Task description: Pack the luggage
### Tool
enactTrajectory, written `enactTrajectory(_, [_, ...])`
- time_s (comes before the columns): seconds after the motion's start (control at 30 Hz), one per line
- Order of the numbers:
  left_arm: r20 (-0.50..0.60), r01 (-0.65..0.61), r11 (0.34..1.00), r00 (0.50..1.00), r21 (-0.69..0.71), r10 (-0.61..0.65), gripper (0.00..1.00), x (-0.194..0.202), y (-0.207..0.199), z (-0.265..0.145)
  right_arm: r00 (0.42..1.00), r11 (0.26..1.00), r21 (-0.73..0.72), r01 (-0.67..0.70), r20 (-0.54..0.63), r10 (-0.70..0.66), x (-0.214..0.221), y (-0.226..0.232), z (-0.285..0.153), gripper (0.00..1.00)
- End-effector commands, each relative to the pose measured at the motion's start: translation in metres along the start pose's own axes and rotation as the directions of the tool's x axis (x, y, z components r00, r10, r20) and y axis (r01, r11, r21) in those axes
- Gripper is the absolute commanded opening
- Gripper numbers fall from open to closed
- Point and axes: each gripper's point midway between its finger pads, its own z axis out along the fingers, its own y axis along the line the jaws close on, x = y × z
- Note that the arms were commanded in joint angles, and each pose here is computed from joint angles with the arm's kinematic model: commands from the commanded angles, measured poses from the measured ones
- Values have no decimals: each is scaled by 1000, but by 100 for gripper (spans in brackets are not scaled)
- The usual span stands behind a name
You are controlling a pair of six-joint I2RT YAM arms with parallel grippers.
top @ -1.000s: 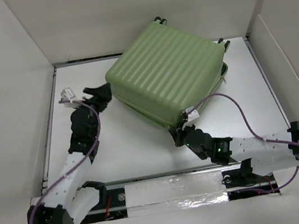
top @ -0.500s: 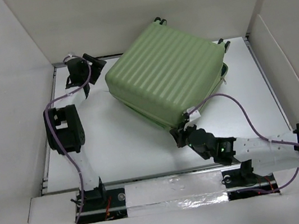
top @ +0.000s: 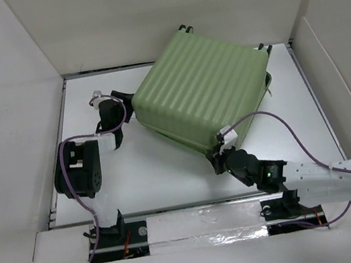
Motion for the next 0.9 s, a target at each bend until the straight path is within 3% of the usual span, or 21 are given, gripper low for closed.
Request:
enactTrajectory(0.0, [-230, -58, 929, 962, 366, 151, 67, 108, -97, -65, 991, 973, -210, -93, 75, 111, -48, 62, 12, 0])
enactTrajectory(0.03, [-274, -76, 929, 944, 362, 183, 67, 134, -89, -77, 991, 973, -212, -93, 78, 112, -53, 67, 15, 0])
enactTrajectory(0.13, [-284, -123, 913, 927, 389, 246, 67, 164, -90, -112, 997, 974, -224, -24, 66, 40, -55, 78, 26, 0])
enactTrajectory(0.3, [-250, -207, 877, 907, 434, 338, 67, 189, -107, -161, 993, 930, -352, 107, 86, -82, -69, 102, 30, 0])
enactTrajectory(0.53, [-286, -226, 863, 879, 451, 380, 67, 220, -102, -224, 989, 841, -523, 136, 115, -88, -66, 111, 5, 0])
enactTrajectory(0.63, [-243, -236, 879, 902, 414, 357, 68, 209, -96, -226, 992, 855, -503, 124, 64, -106, -47, 95, -6, 0])
enactTrajectory(0.7, [-155, -246, 892, 934, 379, 323, 71, 182, -99, -222, 992, 877, -465, 121, 99, -85, -57, 79, -18, 0])
enactTrajectory(0.73, [-96, -255, 898, 947, 358, 307, 71, 159, -101, -213, 993, 893, -435, 117, 55, -103, -39, 63, -20, 0])
enactTrajectory(0.87, [27, -260, 905, 963, 338, 267, 77, 110, -129, -186, 995, 931, -356, 75, 83, -48, -44, 25, -40, 0])
